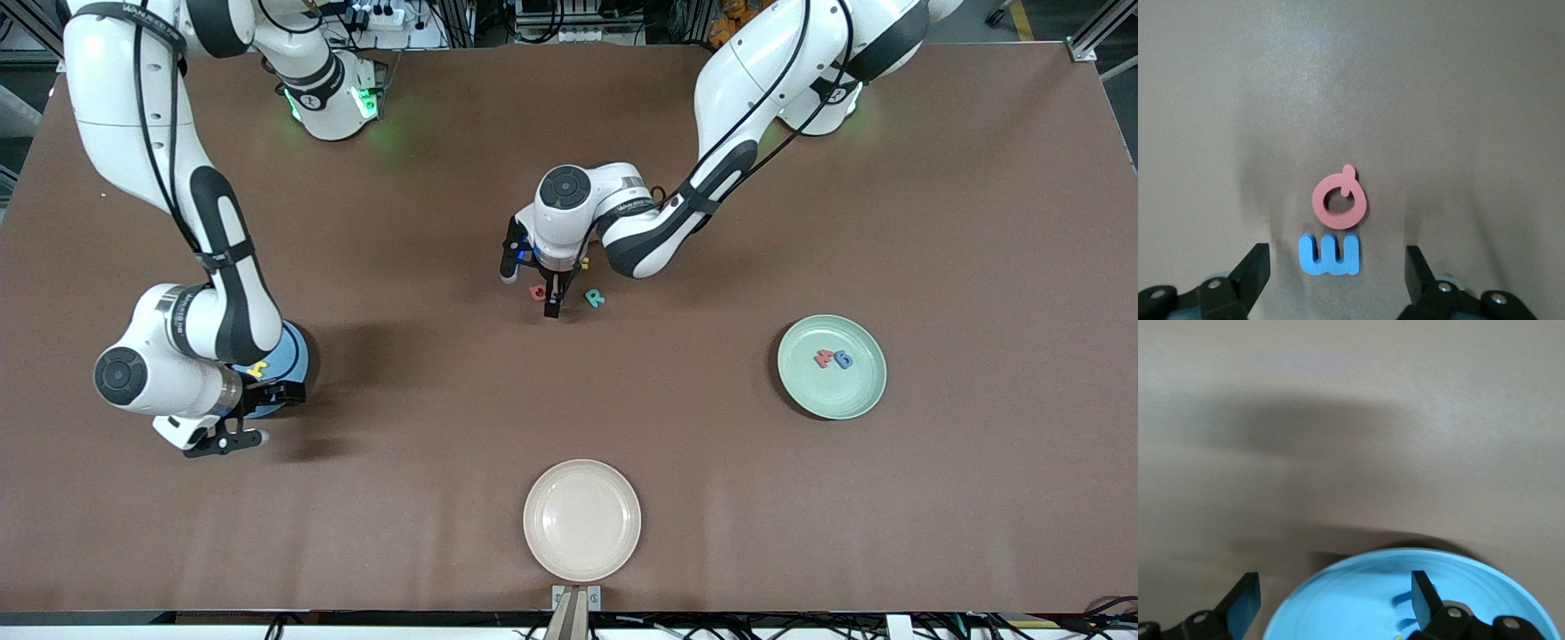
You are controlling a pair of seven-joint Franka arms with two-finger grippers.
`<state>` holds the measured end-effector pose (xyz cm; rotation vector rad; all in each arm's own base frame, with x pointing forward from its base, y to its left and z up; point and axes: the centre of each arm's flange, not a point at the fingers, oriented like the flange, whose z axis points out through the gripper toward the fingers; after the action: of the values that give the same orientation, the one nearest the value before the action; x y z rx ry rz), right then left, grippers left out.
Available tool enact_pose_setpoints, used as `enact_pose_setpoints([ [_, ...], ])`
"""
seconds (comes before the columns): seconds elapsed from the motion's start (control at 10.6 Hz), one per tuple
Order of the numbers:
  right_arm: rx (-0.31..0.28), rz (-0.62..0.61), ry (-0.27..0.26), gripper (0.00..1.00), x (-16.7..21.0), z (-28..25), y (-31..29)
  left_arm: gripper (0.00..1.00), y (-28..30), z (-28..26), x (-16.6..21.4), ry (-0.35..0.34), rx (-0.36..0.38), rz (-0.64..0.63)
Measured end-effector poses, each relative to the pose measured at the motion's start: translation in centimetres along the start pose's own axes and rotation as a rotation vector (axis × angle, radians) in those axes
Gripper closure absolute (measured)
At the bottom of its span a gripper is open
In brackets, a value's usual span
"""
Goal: Sort uppercase to blue plate, lowercase to green plate
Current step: 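Close the left gripper on the blue m letter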
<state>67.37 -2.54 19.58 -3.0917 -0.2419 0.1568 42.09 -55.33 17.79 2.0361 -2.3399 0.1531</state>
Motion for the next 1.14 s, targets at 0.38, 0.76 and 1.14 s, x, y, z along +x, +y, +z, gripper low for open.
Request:
enact_pose_setpoints([
  [0.38,0.000,-0.010,-0.002,0.00,0.17,0.79,-0.72,0.21,0.07,0.19,-0.02,-0.001,-0.003,0.000],
  [0.76,0.000,-0.010,0.000,0.00,0.19,0.79,-0.72,0.21,0.22,0.72,-0.12,-0.004,-0.011,-0.001],
  [1.14,0.000,-0.010,0.000,0.00,0.19,0.79,-0.72,0.30,0.26,0.81,-0.05,-0.004,-0.013,-0.009],
])
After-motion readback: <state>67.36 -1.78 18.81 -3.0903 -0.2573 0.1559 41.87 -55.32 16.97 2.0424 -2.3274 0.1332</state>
